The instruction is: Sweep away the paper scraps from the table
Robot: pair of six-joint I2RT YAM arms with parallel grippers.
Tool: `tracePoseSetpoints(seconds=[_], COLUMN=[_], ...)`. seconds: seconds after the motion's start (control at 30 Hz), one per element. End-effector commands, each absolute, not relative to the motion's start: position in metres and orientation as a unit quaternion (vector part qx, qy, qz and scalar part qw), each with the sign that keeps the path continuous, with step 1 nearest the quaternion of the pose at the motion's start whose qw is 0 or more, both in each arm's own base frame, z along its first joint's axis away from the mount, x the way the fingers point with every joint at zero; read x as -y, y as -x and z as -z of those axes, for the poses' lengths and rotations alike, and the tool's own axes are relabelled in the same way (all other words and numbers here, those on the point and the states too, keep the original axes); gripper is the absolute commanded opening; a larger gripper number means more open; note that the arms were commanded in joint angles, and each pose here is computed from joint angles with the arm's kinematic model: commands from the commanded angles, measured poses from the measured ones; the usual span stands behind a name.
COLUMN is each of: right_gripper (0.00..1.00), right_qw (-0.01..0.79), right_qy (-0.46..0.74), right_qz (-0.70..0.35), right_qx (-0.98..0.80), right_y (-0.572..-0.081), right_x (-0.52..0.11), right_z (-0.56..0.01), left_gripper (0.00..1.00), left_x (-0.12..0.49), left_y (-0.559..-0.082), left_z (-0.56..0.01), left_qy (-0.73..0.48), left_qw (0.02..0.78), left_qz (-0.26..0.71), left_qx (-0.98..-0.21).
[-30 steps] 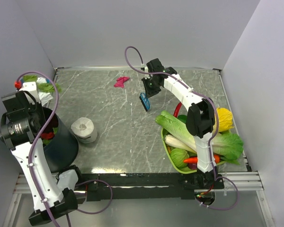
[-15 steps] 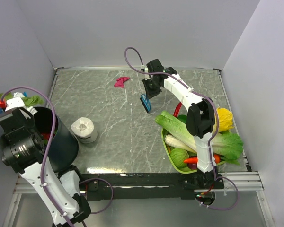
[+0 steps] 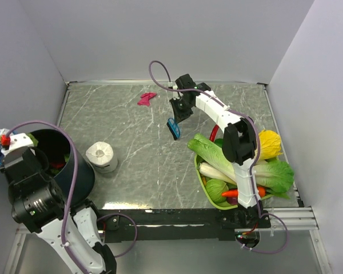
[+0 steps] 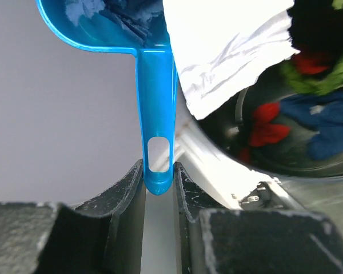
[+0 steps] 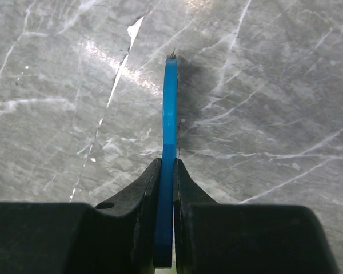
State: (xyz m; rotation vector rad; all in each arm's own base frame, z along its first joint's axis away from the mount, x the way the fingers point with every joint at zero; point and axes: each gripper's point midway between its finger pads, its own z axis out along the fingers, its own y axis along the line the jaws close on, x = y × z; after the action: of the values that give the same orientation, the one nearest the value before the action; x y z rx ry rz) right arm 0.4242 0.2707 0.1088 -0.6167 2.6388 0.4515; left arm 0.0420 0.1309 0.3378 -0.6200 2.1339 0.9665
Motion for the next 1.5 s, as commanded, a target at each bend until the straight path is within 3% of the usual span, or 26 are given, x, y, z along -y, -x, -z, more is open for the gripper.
tracePoseSetpoints(seconds=[0.0,0.13,0.4,0.53,0.57,0.67,0.9,1.1,1.3,1.47], right_gripper=[0.00,0.00,0.00,0.00,0.00,0.00,0.00,0.00,0.00,0.00], right_qw=[0.179,0.175,0.162,0.163,0.164,0.165,0.166,0.195,0.264,0.376], right_qy=[0.206,0.202,0.197,0.196,0.196,0.197,0.201,0.221,0.273,0.389], right_qz=[-0.176,-0.179,-0.192,-0.198,-0.200,-0.205,-0.202,-0.265,-0.314,-0.232], right_qx=[-0.946,-0.947,-0.948,-0.947,-0.946,-0.944,-0.944,-0.918,-0.870,-0.809], right_y=[-0.419,-0.419,-0.415,-0.419,-0.419,-0.418,-0.417,-0.421,-0.439,-0.476], right_x=[-0.269,-0.265,-0.269,-0.273,-0.274,-0.277,-0.273,-0.294,-0.317,-0.309], right_z=[-0.106,-0.106,-0.099,-0.097,-0.098,-0.099,-0.099,-0.137,-0.191,-0.208], left_gripper=[0.01,0.01,0.01,0.01,0.01,0.01,0.01,0.01,0.01,0.01], left_x=[-0.141,-0.146,-0.158,-0.165,-0.166,-0.158,-0.166,-0.170,-0.164,-0.144], left_y=[-0.013,-0.009,0.002,0.010,0.006,-0.016,-0.014,-0.038,-0.108,-0.150], left_z=[-0.345,-0.355,-0.379,-0.399,-0.408,-0.435,-0.439,-0.480,-0.476,-0.481], left_qy=[0.219,0.194,-0.014,-0.190,-0.208,-0.259,-0.206,-0.107,-0.002,0.005], left_qw=[0.292,0.271,0.140,0.013,0.012,0.068,0.079,0.231,0.427,0.511], left_qz=[-0.442,-0.462,-0.528,-0.590,-0.615,-0.681,-0.671,-0.687,-0.502,-0.389], left_qx=[-0.819,-0.822,-0.837,-0.785,-0.761,-0.682,-0.707,-0.680,-0.752,-0.767])
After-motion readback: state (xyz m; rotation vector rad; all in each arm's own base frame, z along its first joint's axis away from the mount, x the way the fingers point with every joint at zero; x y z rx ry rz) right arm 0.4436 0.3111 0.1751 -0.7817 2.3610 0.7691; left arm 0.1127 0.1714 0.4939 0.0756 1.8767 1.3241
